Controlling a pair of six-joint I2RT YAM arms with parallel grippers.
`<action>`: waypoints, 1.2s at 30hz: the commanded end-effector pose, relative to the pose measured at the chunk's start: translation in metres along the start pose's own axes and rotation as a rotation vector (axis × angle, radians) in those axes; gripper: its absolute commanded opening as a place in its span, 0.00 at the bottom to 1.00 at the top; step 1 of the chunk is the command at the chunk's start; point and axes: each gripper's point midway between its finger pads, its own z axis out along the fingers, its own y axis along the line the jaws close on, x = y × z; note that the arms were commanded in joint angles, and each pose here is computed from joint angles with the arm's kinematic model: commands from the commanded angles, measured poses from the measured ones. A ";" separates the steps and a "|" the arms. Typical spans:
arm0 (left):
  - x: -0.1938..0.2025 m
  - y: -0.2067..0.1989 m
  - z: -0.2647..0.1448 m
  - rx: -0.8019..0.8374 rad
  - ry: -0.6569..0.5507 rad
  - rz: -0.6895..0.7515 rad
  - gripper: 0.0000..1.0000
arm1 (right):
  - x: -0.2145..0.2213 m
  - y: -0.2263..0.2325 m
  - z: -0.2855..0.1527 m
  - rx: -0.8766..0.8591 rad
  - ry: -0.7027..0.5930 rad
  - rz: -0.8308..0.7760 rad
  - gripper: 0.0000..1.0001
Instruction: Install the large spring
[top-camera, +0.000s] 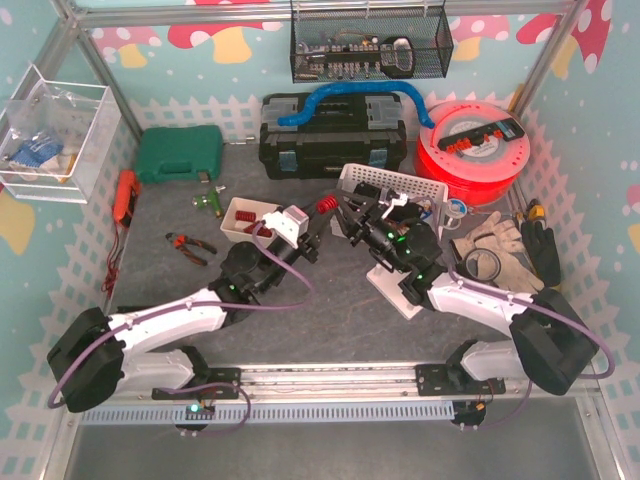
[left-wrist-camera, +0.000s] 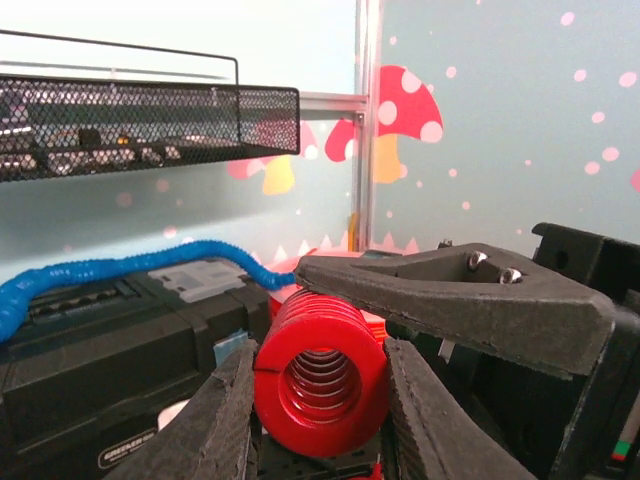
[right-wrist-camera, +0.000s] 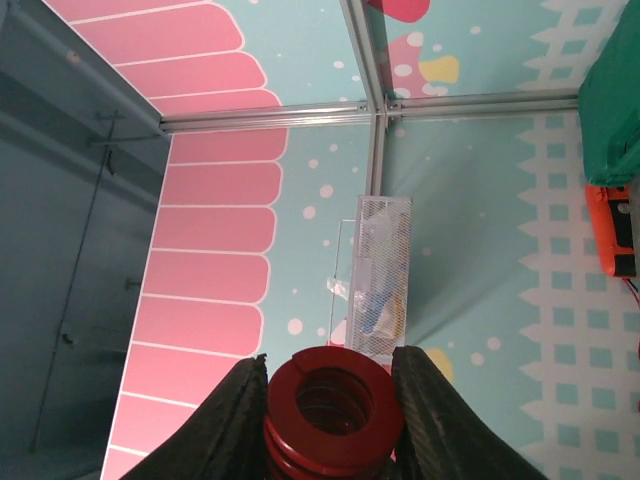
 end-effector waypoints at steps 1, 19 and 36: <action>-0.003 0.008 -0.006 -0.041 -0.032 0.017 0.02 | 0.003 0.027 -0.008 -0.116 -0.007 -0.025 0.14; 0.052 0.029 -0.029 -0.157 0.182 -0.044 0.99 | -0.046 0.014 -0.039 0.096 -0.306 -0.467 0.00; 0.137 0.104 -0.051 -0.508 0.470 -0.019 0.99 | -0.083 -0.052 -0.130 0.623 -0.330 -1.333 0.00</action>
